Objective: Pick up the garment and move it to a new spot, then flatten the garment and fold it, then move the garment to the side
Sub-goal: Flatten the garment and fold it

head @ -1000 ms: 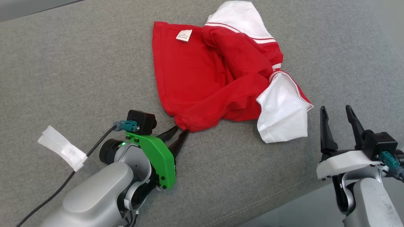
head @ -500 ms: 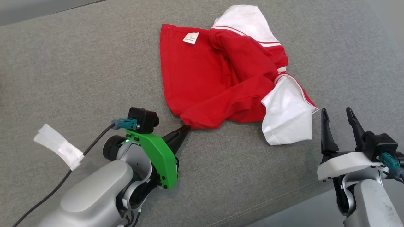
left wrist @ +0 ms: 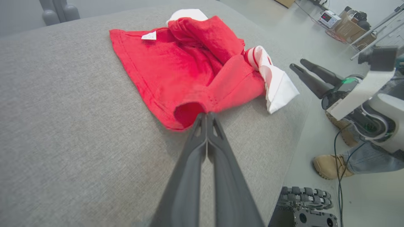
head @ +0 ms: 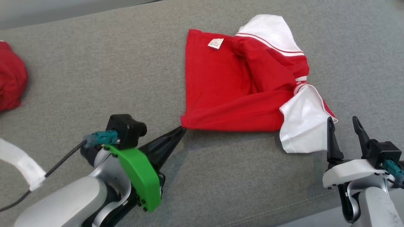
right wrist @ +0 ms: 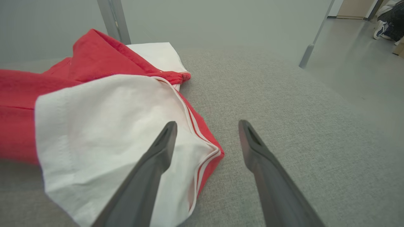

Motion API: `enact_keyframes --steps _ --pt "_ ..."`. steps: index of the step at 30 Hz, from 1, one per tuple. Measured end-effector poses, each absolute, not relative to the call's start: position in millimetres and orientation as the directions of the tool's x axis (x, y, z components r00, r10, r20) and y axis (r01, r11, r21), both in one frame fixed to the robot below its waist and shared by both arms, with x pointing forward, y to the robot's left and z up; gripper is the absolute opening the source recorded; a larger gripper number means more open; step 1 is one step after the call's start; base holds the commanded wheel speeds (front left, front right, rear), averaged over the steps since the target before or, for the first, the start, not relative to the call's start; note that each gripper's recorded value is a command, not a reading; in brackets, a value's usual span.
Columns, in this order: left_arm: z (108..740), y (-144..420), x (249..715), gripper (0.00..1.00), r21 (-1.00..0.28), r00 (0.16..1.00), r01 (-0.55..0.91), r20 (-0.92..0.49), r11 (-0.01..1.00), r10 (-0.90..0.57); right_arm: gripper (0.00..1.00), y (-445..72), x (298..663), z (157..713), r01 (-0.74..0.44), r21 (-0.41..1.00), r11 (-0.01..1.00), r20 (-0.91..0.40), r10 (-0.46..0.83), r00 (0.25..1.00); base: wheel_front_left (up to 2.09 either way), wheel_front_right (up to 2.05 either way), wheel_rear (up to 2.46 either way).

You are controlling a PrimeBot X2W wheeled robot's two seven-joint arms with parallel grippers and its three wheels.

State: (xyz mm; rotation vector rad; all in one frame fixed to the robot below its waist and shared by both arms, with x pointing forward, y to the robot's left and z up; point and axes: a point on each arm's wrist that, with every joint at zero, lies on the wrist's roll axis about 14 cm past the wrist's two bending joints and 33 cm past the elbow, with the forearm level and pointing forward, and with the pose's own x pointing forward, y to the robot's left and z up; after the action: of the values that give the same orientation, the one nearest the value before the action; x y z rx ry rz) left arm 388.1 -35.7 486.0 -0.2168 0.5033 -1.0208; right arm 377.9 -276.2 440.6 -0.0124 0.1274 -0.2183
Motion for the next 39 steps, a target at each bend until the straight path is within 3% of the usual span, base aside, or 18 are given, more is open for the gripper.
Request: enact_keyframes --steps 5,13,18,19,20,21,30,39 --pt "483 -3 369 0.00 -0.362 0.451 0.737 -0.366 0.571 -0.814 1.00 -263 388 440 0.174 -0.020 0.985 -0.119 -0.175 0.977 0.00 0.00 0.00" --pt "430 20 331 0.00 -0.484 0.490 0.565 -0.455 0.668 -0.744 1.00 -240 404 436 0.104 -0.026 0.994 -0.121 -0.106 0.987 0.00 0.00 0.00" --pt "420 17 329 0.03 -0.533 0.537 0.498 -0.430 0.685 -0.725 1.00 -236 409 440 0.084 -0.045 0.995 -0.110 -0.089 0.990 0.00 0.00 0.00" --pt "420 18 330 0.38 -0.529 0.549 0.493 -0.426 0.690 -0.719 1.00 -235 410 444 0.083 -0.048 0.995 -0.098 -0.087 0.991 0.00 0.00 0.00" --pt "419 19 333 0.87 -0.523 0.564 0.488 -0.422 0.698 -0.710 1.00 -235 411 448 0.081 -0.051 0.995 -0.085 -0.085 0.993 0.00 0.00 0.00" --pt "418 21 334 1.00 -0.517 0.576 0.482 -0.421 0.707 -0.700 1.00 -235 412 454 0.080 -0.056 0.995 -0.068 -0.084 0.994 0.00 0.00 0.00" --pt "412 49 339 1.00 -0.465 0.707 0.373 -0.419 0.803 -0.570 1.00 -229 402 497 0.062 -0.109 0.992 0.053 -0.056 0.997 0.00 0.00 0.00" --pt "437 100 359 1.00 -0.377 0.873 0.241 -0.317 0.894 -0.370 1.00 -239 374 507 0.094 -0.123 0.988 0.061 -0.087 0.994 0.00 0.00 0.00"
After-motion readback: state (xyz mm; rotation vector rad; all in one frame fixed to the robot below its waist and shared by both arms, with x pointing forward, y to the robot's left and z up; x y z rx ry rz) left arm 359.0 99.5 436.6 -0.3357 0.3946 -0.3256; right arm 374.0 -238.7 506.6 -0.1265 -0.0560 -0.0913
